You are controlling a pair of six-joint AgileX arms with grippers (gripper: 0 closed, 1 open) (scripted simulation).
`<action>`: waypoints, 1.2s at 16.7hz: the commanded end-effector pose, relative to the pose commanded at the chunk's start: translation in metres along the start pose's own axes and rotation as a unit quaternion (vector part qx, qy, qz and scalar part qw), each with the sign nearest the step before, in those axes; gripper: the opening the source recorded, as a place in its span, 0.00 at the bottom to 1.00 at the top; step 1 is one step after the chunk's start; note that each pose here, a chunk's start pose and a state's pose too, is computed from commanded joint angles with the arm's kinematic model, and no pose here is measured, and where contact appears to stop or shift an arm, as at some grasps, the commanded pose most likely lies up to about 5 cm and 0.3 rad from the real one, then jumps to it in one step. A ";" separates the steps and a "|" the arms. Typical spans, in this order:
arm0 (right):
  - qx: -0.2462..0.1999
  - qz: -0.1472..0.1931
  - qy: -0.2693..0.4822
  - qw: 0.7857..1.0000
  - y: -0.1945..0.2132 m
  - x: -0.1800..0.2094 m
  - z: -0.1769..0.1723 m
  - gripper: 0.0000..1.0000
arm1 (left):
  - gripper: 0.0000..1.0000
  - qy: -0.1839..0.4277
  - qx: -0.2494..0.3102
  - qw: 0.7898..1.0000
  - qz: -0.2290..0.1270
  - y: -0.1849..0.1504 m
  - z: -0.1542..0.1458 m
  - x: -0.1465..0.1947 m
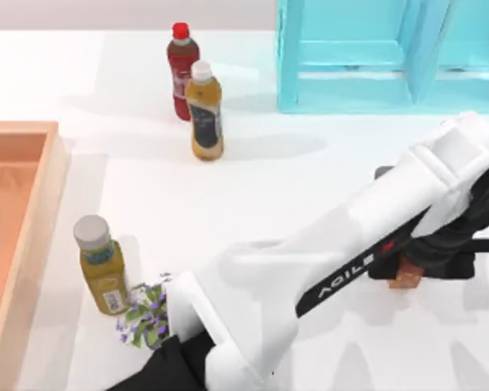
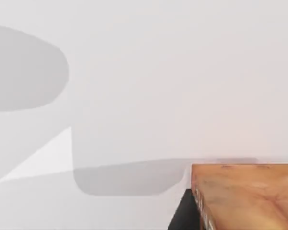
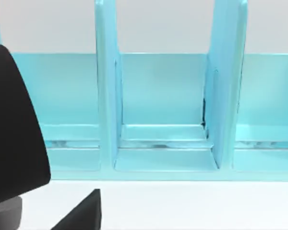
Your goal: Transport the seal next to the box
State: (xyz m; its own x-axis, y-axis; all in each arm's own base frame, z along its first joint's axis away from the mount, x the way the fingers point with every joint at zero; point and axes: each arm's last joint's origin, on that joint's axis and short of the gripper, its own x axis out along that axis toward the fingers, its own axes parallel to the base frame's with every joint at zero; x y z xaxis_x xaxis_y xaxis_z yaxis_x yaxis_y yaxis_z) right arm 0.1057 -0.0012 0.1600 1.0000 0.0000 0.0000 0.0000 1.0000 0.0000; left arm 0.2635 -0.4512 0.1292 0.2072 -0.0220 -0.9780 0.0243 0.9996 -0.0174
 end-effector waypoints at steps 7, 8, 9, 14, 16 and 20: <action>0.000 0.000 0.000 1.000 0.000 0.000 0.000 1.00 | 0.00 0.011 0.004 1.000 0.018 0.000 0.006 -0.024; 0.000 0.000 0.000 1.000 0.000 0.000 0.000 1.00 | 0.00 0.009 0.003 1.000 0.015 0.000 0.006 -0.030; 0.000 0.000 0.000 1.000 0.000 0.000 0.000 1.00 | 0.00 0.006 0.003 1.000 0.011 0.000 0.007 -0.035; 0.000 0.000 0.000 1.000 0.000 0.000 0.000 1.00 | 0.00 0.005 0.003 1.000 0.010 0.000 0.007 -0.038; 0.000 0.000 0.000 1.000 0.000 0.000 0.000 1.00 | 0.00 0.006 0.002 1.000 0.011 0.002 0.011 -0.038; 0.000 0.000 0.000 1.000 0.000 0.000 0.000 1.00 | 0.00 0.011 -0.011 1.000 0.018 0.030 0.050 -0.045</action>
State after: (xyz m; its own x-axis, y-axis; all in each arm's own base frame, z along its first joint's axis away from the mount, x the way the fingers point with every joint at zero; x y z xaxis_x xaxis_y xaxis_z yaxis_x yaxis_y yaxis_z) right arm 0.1057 -0.0012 0.1600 1.0000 0.0000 0.0000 0.0000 1.0000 0.0000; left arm 0.3034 -0.4209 0.1826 0.1866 0.0148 -0.9823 -0.0048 0.9999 0.0142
